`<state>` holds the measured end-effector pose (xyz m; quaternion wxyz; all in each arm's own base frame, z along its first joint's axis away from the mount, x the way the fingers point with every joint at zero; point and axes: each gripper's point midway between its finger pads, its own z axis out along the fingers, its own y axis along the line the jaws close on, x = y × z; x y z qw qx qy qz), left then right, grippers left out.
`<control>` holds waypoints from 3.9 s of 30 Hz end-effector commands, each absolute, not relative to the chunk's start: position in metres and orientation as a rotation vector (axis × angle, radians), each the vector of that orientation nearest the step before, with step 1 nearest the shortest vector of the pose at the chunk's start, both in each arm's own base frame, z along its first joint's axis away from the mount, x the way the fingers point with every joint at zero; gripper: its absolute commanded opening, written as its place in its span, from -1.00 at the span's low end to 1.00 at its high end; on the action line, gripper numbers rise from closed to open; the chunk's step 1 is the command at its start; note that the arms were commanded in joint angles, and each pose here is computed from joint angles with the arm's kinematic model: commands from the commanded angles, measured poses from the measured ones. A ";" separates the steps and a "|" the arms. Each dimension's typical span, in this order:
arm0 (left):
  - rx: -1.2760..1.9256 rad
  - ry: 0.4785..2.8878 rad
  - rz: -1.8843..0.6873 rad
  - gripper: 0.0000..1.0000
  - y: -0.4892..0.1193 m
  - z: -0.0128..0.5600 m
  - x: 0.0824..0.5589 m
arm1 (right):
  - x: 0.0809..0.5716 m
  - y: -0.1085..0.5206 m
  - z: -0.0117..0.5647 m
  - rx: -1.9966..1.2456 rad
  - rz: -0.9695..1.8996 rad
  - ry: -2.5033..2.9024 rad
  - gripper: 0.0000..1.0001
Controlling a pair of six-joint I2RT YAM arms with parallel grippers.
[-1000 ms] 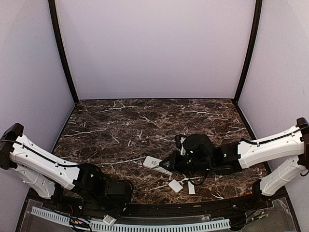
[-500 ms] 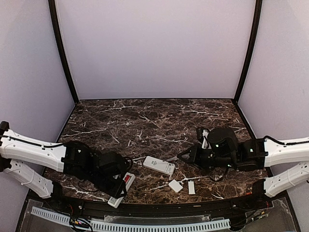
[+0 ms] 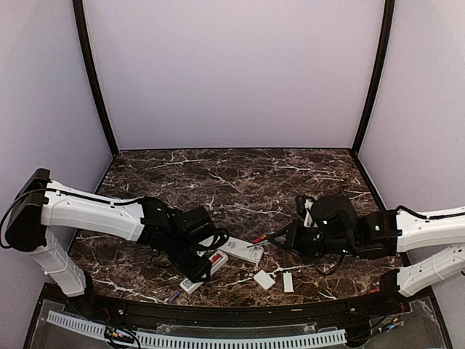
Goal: Unload the batteries from the remote control
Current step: Place the remote control without the battery cover at the corner of the board, then hold the remote control without the battery cover at the corner of the board, then remove the battery from the remote control without the battery cover.
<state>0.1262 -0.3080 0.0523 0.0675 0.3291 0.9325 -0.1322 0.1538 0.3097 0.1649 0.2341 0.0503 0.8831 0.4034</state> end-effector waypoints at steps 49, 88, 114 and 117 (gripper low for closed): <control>2.001 2.290 -0.112 0.16 -0.327 -0.006 0.115 | 0.127 0.327 0.098 0.155 1.156 2.536 -1.00; 2.012 2.270 -0.162 -0.30 -0.323 0.003 0.116 | 0.129 0.341 0.091 0.147 1.151 2.554 -1.00; 2.032 2.285 -0.150 -0.47 -0.320 -0.003 0.115 | 0.121 0.377 0.155 0.120 1.566 2.369 -1.00; 2.033 2.286 -0.149 -0.48 -0.320 -0.003 0.115 | 0.123 0.371 0.163 0.137 1.569 2.346 -1.00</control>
